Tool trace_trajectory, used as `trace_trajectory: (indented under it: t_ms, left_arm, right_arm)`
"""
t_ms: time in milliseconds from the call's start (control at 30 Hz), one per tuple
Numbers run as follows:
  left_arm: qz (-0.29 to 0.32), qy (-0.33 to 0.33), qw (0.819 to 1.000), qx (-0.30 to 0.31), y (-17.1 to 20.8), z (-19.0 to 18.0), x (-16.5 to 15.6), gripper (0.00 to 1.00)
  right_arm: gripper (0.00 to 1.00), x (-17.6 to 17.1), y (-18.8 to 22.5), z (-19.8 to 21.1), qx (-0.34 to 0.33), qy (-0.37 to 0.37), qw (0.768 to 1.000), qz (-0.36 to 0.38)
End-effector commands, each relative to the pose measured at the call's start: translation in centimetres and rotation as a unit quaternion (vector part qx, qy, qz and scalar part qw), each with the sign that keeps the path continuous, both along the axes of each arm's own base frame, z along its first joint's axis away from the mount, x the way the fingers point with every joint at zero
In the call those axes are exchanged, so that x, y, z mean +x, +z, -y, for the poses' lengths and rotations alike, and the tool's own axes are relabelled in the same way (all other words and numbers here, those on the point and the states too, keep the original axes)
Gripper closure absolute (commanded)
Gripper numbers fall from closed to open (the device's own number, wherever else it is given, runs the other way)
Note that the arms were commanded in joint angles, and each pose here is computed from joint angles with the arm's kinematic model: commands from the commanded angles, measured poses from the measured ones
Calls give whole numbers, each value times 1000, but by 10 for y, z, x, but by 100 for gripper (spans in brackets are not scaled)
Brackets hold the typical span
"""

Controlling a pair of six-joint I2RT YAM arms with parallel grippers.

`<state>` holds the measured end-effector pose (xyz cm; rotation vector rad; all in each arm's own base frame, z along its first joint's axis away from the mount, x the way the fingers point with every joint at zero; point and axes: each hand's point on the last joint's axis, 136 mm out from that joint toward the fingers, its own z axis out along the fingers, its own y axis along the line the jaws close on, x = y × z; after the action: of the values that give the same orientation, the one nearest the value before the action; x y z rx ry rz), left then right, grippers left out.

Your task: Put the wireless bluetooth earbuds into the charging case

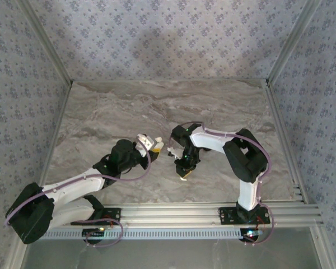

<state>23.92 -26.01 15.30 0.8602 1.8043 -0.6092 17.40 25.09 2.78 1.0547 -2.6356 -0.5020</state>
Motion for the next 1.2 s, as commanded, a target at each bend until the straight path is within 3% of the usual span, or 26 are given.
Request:
trace_trajectory:
  t_ms: [0, 300, 500, 767, 1167]
  left_arm:
    - [11, 3, 1000, -2, 6, -1, 3, 89]
    - [13, -2, 1000, 4, 4, 1, 4, 89]
    - [23, 2, 1000, -9, 8, 3, 7, 89]
    - [62, -7, 996, -62, 29, 24, 16, 89]
    - [99, -44, 985, -138, 61, 61, 28, 89]
  right_arm:
    - [87, 5, 8, 0, 10, -3, 1000, 11]
    - [92, 12, 17, 10, 39, -61, 997, 35]
    - [93, 37, 41, 14, 95, -161, 979, 84]
    - [93, 101, 117, 26, 229, -330, 889, 222]
    - [92, 123, 223, 30, 360, -371, 787, 335]
